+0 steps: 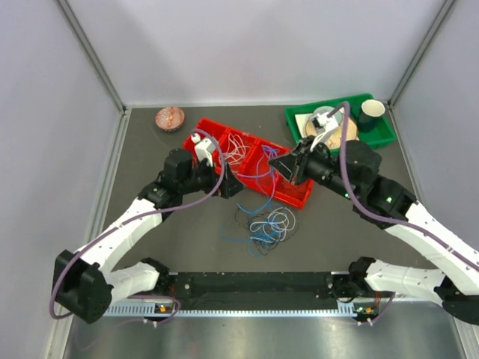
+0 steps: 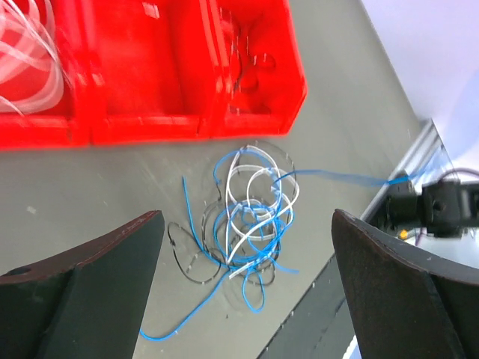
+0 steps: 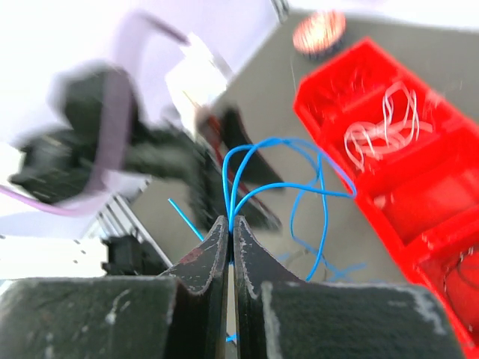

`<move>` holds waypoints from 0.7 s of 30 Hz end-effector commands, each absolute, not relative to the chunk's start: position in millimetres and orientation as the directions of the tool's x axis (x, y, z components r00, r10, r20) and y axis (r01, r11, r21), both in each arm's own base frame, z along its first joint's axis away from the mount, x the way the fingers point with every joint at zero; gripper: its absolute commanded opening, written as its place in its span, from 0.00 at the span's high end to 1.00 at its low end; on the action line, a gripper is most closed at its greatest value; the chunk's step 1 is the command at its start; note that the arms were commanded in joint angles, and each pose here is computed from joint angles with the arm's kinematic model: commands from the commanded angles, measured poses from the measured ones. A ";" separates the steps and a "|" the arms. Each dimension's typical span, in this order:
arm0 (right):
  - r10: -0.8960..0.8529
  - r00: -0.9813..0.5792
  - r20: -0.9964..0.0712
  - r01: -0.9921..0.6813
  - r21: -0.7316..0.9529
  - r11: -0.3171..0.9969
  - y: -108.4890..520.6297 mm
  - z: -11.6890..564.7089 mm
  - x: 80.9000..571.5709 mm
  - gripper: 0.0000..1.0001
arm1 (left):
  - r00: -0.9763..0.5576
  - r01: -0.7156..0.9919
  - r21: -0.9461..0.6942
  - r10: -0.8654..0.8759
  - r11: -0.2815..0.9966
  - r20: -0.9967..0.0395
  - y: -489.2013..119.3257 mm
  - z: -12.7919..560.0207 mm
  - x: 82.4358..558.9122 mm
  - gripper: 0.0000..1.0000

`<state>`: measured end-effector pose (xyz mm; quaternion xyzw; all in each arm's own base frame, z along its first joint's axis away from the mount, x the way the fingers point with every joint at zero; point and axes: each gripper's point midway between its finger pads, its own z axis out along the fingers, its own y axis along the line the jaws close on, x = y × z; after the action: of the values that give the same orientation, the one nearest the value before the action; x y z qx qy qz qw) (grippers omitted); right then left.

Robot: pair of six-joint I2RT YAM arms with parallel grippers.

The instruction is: Untangle the cables

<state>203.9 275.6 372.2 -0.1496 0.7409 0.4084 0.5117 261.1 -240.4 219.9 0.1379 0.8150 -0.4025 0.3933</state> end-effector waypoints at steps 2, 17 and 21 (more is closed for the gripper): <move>0.304 -0.315 -0.899 -0.690 0.437 0.577 264.0 435.3 196.0 1.00 | -0.612 0.646 -0.583 -0.123 0.492 -0.782 -265.4 226.5 257.1 0.01; 0.323 -0.297 -0.899 -0.683 0.436 0.586 259.7 443.3 197.5 1.00 | -0.564 0.683 -0.546 -0.123 0.485 -0.816 -349.9 165.9 252.5 0.06; 0.331 -0.290 -0.898 -0.681 0.437 0.587 257.4 446.9 197.0 1.00 | -0.560 0.659 -0.541 -0.138 0.523 -0.817 -357.5 151.6 263.3 0.07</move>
<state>203.7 263.6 410.3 -0.1335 0.7096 0.4171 0.5519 238.0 -345.8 128.5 0.1965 0.7912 -0.4499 0.3648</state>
